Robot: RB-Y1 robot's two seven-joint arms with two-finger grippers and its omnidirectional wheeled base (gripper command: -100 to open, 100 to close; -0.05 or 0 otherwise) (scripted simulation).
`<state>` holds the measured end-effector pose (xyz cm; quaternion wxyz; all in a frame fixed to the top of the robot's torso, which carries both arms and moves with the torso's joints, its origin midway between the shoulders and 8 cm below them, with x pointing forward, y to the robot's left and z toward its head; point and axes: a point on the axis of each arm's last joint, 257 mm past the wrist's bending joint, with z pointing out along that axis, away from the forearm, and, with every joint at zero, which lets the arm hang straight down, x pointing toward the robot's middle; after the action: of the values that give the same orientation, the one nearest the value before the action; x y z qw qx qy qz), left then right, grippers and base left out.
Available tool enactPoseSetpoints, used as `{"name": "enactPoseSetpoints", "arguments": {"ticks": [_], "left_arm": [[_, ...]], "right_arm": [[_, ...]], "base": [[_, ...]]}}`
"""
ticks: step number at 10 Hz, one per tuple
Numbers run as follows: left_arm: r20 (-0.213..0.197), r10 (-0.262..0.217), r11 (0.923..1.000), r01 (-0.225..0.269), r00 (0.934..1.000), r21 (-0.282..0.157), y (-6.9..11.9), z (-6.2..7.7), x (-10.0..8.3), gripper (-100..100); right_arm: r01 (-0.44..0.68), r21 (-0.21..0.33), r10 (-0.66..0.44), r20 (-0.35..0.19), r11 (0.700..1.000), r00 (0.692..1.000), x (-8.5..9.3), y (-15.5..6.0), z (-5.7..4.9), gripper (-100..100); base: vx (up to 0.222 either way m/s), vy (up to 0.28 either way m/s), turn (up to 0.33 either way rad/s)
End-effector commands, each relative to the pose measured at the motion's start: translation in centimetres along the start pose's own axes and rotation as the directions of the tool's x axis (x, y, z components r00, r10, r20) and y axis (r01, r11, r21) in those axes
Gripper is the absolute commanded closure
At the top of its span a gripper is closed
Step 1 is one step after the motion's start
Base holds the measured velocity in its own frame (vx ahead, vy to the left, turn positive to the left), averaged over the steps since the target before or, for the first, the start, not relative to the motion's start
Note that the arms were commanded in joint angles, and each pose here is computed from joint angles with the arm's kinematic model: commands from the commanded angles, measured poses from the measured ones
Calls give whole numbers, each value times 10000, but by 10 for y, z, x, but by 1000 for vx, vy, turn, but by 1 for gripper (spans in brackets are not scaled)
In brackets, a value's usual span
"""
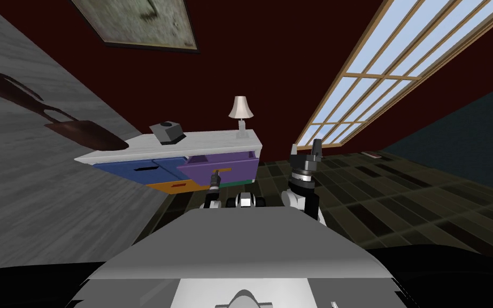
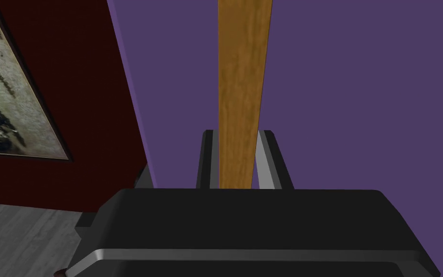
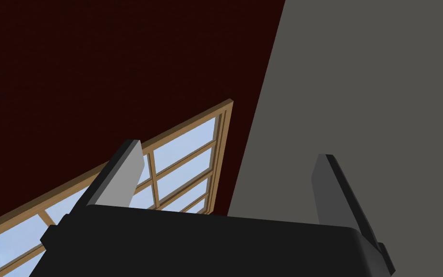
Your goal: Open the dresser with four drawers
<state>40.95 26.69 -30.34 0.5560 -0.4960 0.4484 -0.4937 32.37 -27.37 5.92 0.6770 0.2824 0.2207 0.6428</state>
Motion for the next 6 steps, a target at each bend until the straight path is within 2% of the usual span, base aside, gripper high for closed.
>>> {"name": "enactPoseSetpoints", "arguments": {"ticks": [1, 2, 3, 6], "left_arm": [[-38, 19, 9996, -20, 10000, -288, 9, -9, 1, 100], [-27, -3, 10000, 3, 10000, -78, 2, -4, 2, 100], [-30, 3, 9999, -4, 10000, -151, -5, 0, 2, -100], [-29, 14, 9999, -15, 10000, -126, -22, 8, 2, -100]], "right_arm": [[0, 0, 0, -1, 10000, 10000, 0, 0, 0, 0], [0, 0, 0, -1, 10000, 10000, 0, 0, 0, 0], [2, 2, -2, 0, 10000, 10000, 0, 0, 0, 0], [3, 2, -3, 0, 10000, 10000, 0, 0, 0, 0]], "base": [[-229, -7, 11], [-118, -11, -1], [-42, -7, -3], [-15, -2, 1]]}}
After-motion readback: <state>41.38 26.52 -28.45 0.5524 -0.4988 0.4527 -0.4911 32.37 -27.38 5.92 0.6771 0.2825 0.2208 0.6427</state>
